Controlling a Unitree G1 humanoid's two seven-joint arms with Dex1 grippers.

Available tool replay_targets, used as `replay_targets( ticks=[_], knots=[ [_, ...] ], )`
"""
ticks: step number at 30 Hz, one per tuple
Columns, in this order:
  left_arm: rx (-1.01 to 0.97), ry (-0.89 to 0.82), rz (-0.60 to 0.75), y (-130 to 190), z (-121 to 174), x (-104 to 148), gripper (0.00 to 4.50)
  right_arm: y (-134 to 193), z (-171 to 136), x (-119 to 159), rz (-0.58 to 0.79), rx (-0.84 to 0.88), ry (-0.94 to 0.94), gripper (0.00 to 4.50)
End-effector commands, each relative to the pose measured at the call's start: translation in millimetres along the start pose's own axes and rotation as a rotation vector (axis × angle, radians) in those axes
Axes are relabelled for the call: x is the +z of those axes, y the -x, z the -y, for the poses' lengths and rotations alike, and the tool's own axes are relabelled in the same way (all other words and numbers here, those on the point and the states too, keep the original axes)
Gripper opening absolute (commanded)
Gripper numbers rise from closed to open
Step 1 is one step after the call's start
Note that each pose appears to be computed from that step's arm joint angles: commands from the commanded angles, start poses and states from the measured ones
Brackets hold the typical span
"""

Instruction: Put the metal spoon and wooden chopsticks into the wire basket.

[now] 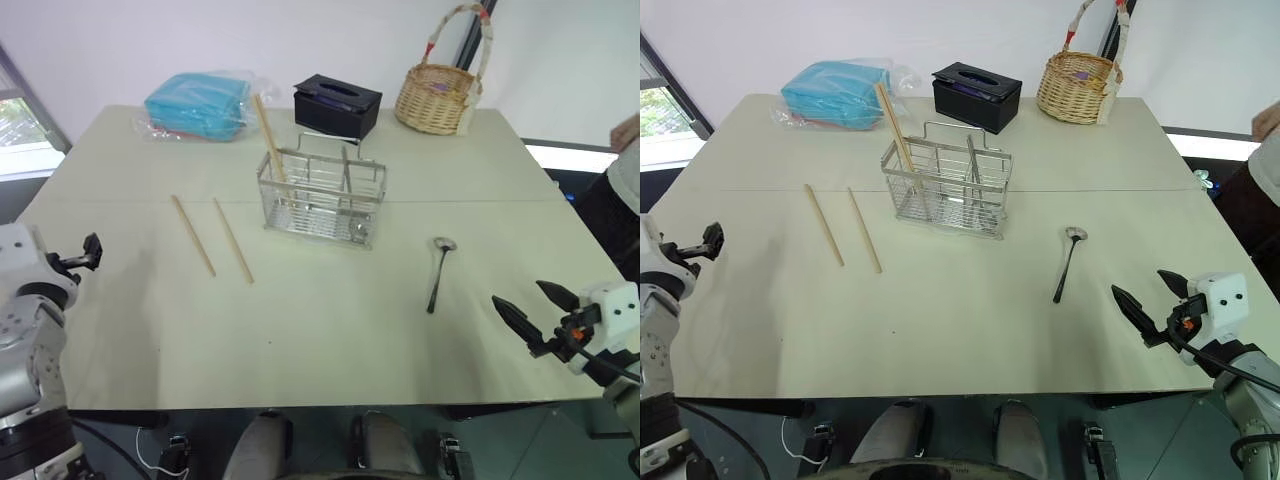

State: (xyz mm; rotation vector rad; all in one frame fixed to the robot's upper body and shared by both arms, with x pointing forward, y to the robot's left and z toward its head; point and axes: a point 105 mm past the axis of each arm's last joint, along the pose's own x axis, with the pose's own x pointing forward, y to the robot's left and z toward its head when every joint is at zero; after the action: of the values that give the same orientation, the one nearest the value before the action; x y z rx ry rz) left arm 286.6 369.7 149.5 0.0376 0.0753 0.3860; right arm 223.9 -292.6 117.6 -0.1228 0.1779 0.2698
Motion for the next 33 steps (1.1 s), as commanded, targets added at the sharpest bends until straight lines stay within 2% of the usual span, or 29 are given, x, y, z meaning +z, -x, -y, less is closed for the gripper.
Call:
replay_targets(
  ticks=[1,11,15,20,24,28,33],
  knots=[
    [0.001,-0.035,0.072,1.2,1.1,20.1,4.47,1.2,0.1,10.8,0.029,-0.006,0.038,4.5],
    [-0.02,-0.015,0.097,-2.5,4.0,32.0,4.47,-9.9,6.3,33.4,0.074,-0.04,0.098,4.5],
    [-0.123,0.0,0.156,-3.5,16.8,60.3,4.47,-19.6,7.7,48.1,0.067,-0.043,0.122,4.5],
    [-0.409,0.014,0.199,10.2,44.6,101.5,4.47,-36.5,0.6,80.7,0.066,-0.025,0.194,4.5],
    [-0.766,-0.014,0.168,36.2,81.5,120.9,4.47,-53.2,8.6,101.1,0.062,-0.153,0.144,4.5],
    [-1.141,-0.133,0.129,82.2,119.4,127.5,4.47,-70.8,3.1,107.6,0.026,-0.248,0.026,4.5],
    [-1.36,-0.212,0.092,106.9,143.9,126.5,4.47,-86.8,-19.8,96.6,-0.091,-0.241,-0.127,4.5]
  ],
)
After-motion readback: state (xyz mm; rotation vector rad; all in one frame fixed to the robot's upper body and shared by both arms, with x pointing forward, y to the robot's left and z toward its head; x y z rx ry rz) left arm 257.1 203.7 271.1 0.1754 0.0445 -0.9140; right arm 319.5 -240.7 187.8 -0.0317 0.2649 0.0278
